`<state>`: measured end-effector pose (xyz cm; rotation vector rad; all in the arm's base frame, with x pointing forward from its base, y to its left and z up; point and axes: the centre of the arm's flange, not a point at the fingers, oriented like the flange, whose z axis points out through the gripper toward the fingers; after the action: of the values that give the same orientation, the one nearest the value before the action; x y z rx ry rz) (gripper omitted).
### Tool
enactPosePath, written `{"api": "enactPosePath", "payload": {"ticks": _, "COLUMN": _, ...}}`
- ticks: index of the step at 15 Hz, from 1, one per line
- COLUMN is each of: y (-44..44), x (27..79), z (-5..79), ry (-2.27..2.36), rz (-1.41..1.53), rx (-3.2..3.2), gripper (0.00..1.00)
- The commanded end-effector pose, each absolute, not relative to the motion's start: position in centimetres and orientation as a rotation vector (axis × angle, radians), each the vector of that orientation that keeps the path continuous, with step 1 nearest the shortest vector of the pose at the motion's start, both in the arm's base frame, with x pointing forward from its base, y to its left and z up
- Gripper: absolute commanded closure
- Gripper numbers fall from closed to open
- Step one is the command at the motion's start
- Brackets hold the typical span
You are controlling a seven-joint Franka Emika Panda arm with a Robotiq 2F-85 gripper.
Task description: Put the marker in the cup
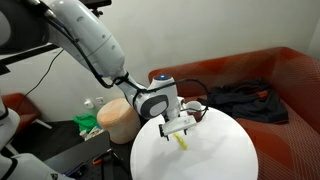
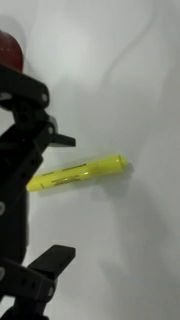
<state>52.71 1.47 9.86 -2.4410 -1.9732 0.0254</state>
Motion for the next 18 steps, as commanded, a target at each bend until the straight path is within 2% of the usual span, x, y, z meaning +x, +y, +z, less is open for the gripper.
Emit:
{"api": "enactPosePath", "payload": {"ticks": 1, "y": 1.4, "x": 54.5, "z": 8.5, "ry": -2.011, "rz": -0.035, "rx": -2.42, "gripper": 0.0}}
{"api": "enactPosePath", "payload": {"ticks": 8, "y": 2.0, "x": 55.0, "z": 6.4, "ry": -2.015, "rz": -0.011, "rx": -2.388, "gripper": 0.0}}
{"api": "enactPosePath", "payload": {"ticks": 9, "y": 2.1, "x": 55.0, "z": 6.2, "ry": -2.016, "rz": -0.008, "rx": -2.383, "gripper": 0.06}}
{"api": "enactPosePath", "payload": {"ticks": 10, "y": 2.1, "x": 55.1, "z": 6.0, "ry": -2.018, "rz": -0.008, "rx": -2.38, "gripper": 0.26}}
{"api": "enactPosePath", "payload": {"ticks": 18, "y": 2.5, "x": 55.7, "z": 6.2, "ry": -2.026, "rz": -0.018, "rx": -2.374, "gripper": 0.88}}
